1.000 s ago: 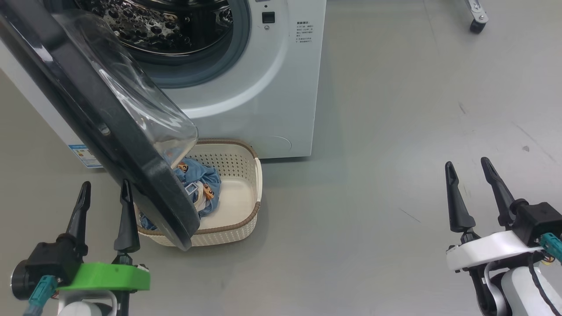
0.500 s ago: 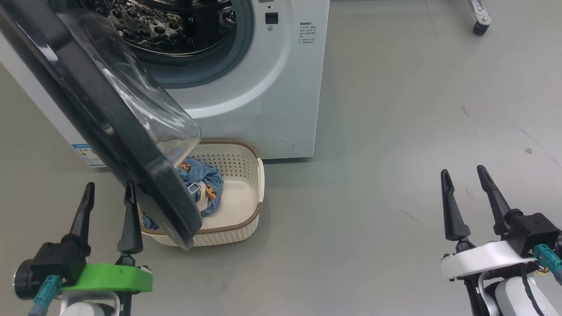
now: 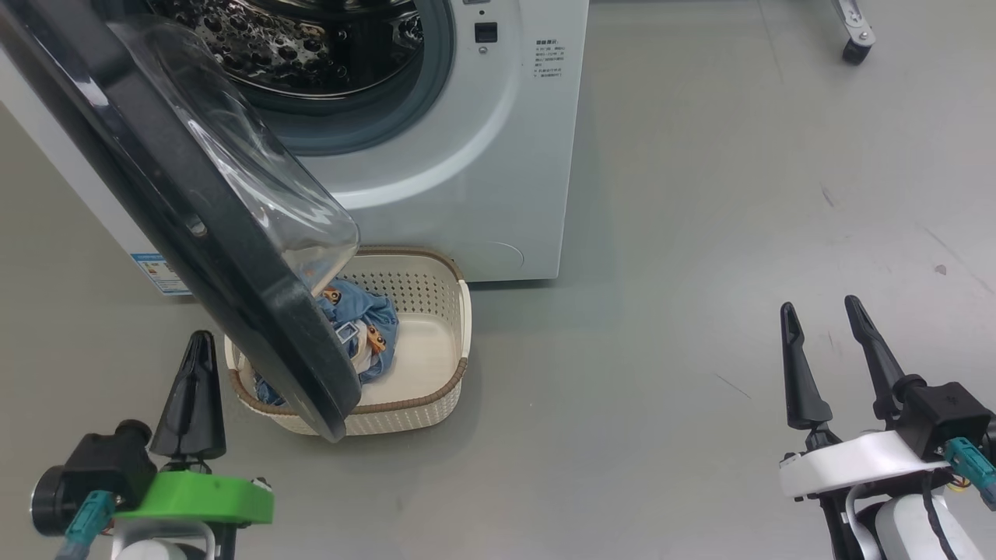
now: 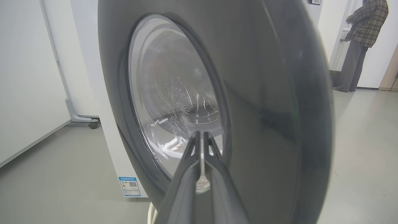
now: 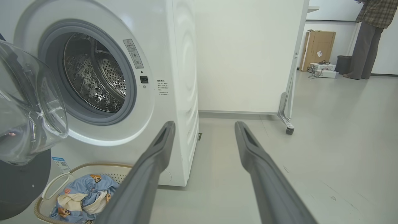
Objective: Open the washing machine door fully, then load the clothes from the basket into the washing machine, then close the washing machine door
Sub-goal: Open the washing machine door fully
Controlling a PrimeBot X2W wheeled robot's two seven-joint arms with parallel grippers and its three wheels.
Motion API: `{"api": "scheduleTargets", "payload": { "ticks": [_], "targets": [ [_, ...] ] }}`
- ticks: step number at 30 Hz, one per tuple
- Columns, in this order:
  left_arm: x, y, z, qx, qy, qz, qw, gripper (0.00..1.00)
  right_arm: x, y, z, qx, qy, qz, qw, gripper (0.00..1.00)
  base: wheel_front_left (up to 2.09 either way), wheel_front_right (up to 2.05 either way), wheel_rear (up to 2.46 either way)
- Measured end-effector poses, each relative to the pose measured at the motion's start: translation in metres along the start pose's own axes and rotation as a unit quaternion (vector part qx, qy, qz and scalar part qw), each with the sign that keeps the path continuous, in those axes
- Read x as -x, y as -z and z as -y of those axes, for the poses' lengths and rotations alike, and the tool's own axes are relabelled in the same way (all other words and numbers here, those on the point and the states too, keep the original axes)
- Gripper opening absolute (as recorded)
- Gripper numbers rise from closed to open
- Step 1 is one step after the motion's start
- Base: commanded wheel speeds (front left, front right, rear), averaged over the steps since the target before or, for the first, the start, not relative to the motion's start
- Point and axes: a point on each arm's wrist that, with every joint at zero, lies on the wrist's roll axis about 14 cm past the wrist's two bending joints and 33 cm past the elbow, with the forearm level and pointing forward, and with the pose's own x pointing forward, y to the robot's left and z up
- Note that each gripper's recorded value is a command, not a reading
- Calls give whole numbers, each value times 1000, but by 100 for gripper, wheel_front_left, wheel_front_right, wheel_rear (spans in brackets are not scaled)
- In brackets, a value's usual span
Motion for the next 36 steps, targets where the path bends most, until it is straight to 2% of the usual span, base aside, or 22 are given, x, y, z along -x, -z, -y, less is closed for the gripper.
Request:
{"api": "scheduleTargets", "payload": {
  "ticks": [5, 10, 15, 19, 23, 27, 31, 36],
  "targets": [
    [-6, -32, -7, -5, -9, 50, 999, 0, 4, 4, -2, -1, -4, -5, 1000, 100, 0, 0, 0],
    [-16, -111, -9, -23, -9, 171, 985, 0, 3, 4, -7, -3, -10, -4, 1000, 100, 0, 0, 0],
    [-13, -185, 18, -42, 30, 285, 957, 0, 2, 4, -10, -5, -14, -4, 1000, 100, 0, 0, 0],
    [-5, -210, 60, -32, 93, 328, 940, 0, 2, 5, -11, -4, -18, -4, 1000, 100, 0, 0, 0],
    [3, -202, 119, -2, 185, 320, 929, 0, 3, 4, -11, -2, -18, -3, 1000, 100, 0, 0, 0],
    [12, -175, 160, 38, 252, 274, 927, 0, 4, 4, -9, 2, -16, -3, 1000, 100, 0, 0, 0],
    [19, -144, 184, 58, 289, 221, 930, 0, 4, 5, -9, 2, -16, -3, 1000, 100, 0, 0, 0],
    [23, -103, 194, 70, 303, 153, 938, 0, 4, 6, -6, -1, -13, -5, 1000, 100, 0, 0, 0]
  ]
}}
